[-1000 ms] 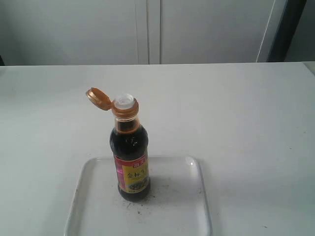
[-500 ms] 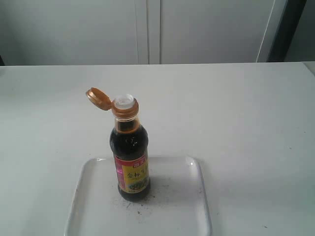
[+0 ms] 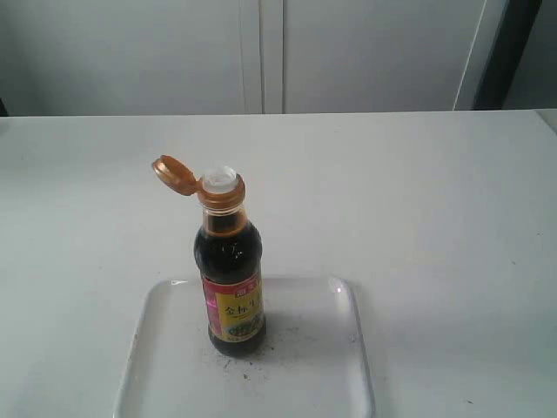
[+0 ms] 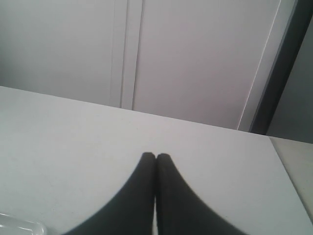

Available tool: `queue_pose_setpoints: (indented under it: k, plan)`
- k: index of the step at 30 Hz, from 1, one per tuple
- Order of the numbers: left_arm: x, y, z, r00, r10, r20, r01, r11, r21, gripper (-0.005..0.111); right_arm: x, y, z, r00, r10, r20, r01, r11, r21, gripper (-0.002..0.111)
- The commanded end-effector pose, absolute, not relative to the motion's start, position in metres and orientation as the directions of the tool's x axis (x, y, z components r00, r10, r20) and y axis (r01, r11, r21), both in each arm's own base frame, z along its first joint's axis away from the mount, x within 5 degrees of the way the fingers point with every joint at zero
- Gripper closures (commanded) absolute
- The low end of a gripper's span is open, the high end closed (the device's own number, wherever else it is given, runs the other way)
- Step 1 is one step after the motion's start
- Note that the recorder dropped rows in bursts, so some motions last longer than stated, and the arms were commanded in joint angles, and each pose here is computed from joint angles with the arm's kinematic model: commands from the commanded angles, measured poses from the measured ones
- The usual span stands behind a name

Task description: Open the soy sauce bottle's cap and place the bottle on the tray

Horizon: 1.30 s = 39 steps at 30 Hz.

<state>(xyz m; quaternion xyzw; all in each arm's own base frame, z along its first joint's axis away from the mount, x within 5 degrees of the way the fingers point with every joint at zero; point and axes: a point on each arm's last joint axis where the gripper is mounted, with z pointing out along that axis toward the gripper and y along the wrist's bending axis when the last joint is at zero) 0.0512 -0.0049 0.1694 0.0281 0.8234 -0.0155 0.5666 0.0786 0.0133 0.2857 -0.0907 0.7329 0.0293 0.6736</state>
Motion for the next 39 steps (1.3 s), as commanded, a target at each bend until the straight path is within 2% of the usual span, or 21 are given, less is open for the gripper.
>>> queue_pose_setpoints:
  k: [1,39]
  plan:
    - [0.0520,-0.0056,0.1680,-0.337,0.000,-0.942,0.062,0.998,-0.023,0.107,0.0780,0.0128,0.2868,-0.059,-0.081,-0.995,-0.166,0.984,-0.071,0.108]
    - [0.0523,-0.0058,0.1687,-0.330,-0.008,-0.944,0.062,0.998,-0.030,0.107,0.0780,0.0128,0.2868,-0.058,-0.091,-0.994,-0.166,0.983,-0.080,0.108]
